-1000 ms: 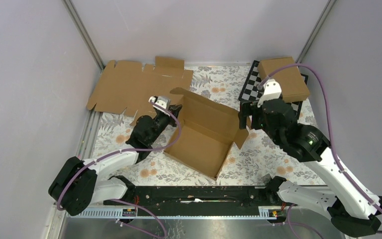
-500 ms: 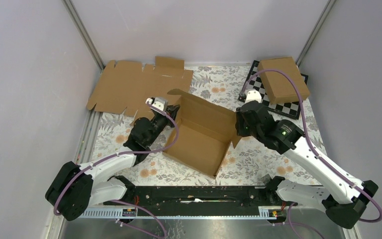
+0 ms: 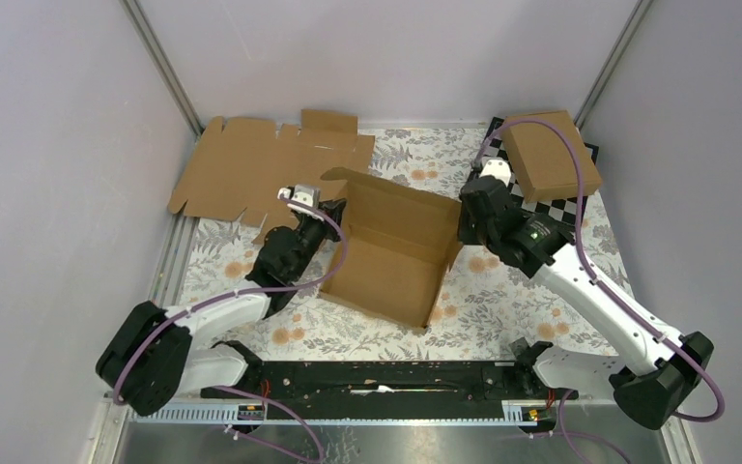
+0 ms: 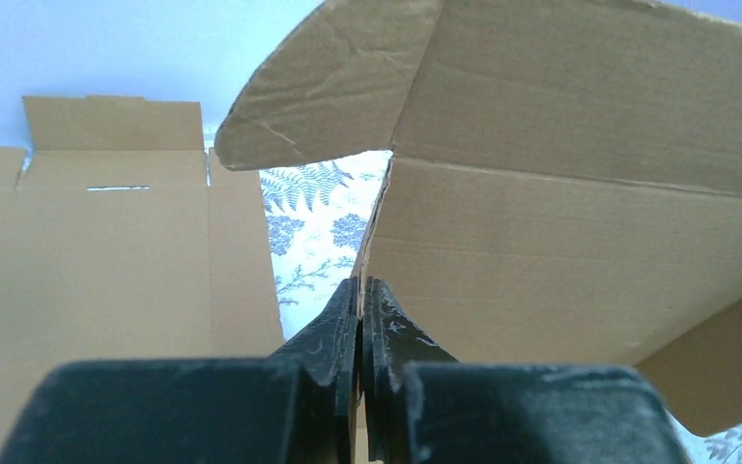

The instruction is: Fold the paper box

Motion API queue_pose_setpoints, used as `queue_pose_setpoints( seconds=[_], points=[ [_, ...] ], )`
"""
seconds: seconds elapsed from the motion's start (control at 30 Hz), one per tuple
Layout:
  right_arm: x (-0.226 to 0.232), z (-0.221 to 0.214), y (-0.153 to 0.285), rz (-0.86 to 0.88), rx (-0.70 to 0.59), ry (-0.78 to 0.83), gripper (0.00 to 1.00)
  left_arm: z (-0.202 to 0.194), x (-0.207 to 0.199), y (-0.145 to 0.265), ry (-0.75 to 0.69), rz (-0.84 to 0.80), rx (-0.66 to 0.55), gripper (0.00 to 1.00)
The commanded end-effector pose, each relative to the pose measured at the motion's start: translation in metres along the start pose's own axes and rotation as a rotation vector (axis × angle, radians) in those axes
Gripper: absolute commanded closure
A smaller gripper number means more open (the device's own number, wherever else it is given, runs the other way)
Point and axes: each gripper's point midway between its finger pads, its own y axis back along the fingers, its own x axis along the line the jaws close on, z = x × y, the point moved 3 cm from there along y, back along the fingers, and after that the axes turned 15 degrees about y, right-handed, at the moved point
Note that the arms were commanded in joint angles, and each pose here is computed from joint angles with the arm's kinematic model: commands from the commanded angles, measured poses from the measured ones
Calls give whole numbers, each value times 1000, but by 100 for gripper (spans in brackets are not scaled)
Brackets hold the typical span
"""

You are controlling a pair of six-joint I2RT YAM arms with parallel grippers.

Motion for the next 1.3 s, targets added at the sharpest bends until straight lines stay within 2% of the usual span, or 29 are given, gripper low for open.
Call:
queue_pose_setpoints(
  seconds=[0.0,0.2,0.4,0.63,0.77,1.0,1.13,1.27],
  points=[
    [-8,78,7,-42,-280,-193,100,27,-14,-22,153,-13,-145,100],
    [-31,112,6,-200,-476,-267,100,28,-33,-49,131,-33,-239,100],
    [-42,83,-9,-236,-592,-301,100,-11,-35,-56,95,-42,-245,100],
    [-40,27,-36,-213,-510,-279,100,-50,-34,-45,110,-22,-232,100],
    [-34,5,-47,-180,-463,-276,100,-50,-42,-44,177,-14,-231,100],
    [-37,4,-45,-188,-454,-239,100,-43,-51,-69,177,92,-98,100],
    [-38,9,-42,-200,-442,-227,100,-52,-53,-77,195,139,-11,100],
    [-37,9,-42,-200,-427,-218,100,-62,-49,-72,225,148,0,100]
  ],
)
